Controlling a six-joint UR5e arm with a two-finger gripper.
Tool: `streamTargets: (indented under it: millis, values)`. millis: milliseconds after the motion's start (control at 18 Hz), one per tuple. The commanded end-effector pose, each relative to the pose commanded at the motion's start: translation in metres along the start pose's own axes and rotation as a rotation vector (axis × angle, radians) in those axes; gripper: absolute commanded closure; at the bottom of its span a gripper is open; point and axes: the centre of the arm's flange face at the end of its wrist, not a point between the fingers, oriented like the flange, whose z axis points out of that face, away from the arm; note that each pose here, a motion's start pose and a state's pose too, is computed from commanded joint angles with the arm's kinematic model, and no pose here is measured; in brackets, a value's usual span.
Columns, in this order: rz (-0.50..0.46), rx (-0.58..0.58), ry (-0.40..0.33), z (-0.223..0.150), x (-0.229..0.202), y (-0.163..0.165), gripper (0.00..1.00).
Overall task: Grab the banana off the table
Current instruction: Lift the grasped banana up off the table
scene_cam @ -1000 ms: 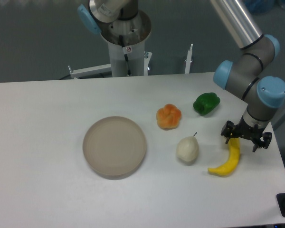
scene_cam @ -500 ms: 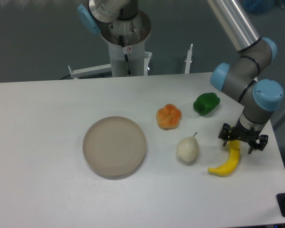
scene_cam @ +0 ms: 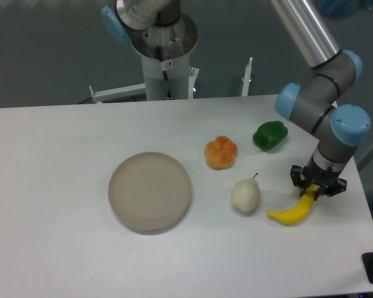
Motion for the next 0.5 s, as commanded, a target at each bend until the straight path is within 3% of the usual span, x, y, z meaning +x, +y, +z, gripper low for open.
streamTargets:
  millis: [167,333,500]
  values:
    - [0.008,0.003,-0.019,-0.013,0.000,-0.007,0.72]
    - [0.066,0.028,-0.085,-0.049,0.002,-0.043,0.72]
    - [0.080,0.046,-0.117,-0.070,0.001,-0.053,0.72]
